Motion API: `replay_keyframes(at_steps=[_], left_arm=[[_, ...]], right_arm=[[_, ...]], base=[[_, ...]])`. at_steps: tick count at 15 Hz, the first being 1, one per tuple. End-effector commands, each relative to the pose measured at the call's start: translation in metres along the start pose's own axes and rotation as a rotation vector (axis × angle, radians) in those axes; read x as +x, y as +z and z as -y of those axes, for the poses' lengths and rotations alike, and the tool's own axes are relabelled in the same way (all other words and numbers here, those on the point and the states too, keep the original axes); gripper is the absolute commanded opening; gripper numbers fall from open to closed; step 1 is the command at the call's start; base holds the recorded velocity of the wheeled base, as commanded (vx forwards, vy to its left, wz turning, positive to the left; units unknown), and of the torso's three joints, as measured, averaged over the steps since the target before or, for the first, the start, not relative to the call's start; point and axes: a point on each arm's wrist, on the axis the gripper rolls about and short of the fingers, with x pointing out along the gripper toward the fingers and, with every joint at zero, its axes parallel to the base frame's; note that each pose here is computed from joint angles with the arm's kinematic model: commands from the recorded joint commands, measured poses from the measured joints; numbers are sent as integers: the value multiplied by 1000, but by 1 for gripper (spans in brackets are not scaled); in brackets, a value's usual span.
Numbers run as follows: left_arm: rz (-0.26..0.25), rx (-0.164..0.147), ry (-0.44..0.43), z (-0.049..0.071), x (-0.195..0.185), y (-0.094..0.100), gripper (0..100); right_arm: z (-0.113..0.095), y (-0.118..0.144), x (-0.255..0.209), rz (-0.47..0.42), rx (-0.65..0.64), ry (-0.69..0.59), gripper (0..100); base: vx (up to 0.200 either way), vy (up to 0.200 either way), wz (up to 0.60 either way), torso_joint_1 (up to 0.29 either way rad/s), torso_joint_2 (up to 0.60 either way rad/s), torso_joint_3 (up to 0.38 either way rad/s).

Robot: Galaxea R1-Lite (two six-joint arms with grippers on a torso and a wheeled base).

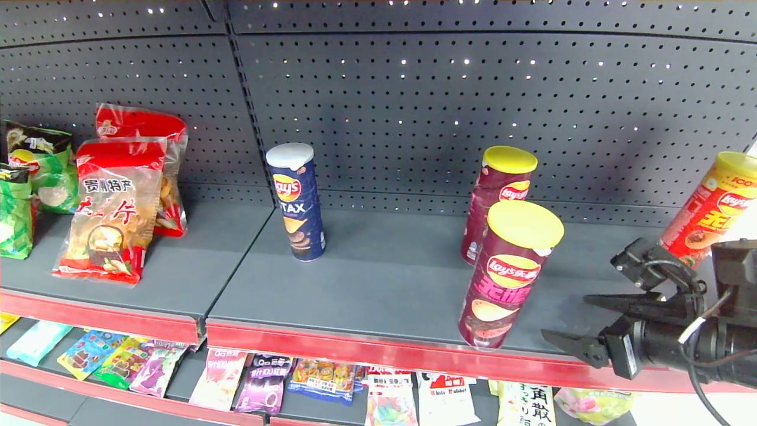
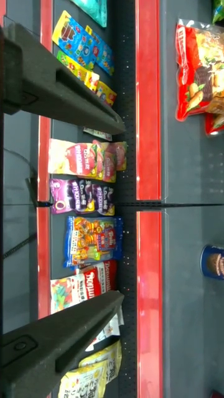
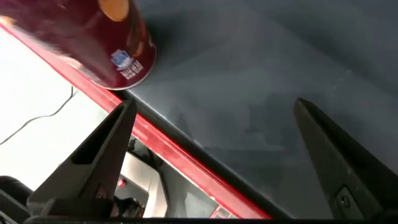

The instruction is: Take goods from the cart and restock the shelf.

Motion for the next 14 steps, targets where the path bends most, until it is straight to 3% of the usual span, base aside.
replay_keyframes(at_steps=[1, 14], left_arm=[[0, 0, 0, 0, 0, 0, 100], [0, -2, 0, 0, 0, 0, 100]], right_arm=[[2, -3, 11, -40, 8, 9, 100], [-4, 9, 41, -78, -22, 52, 100]], base=[[0, 0, 0, 0, 0, 0], [0, 0, 0, 0, 0, 0]])
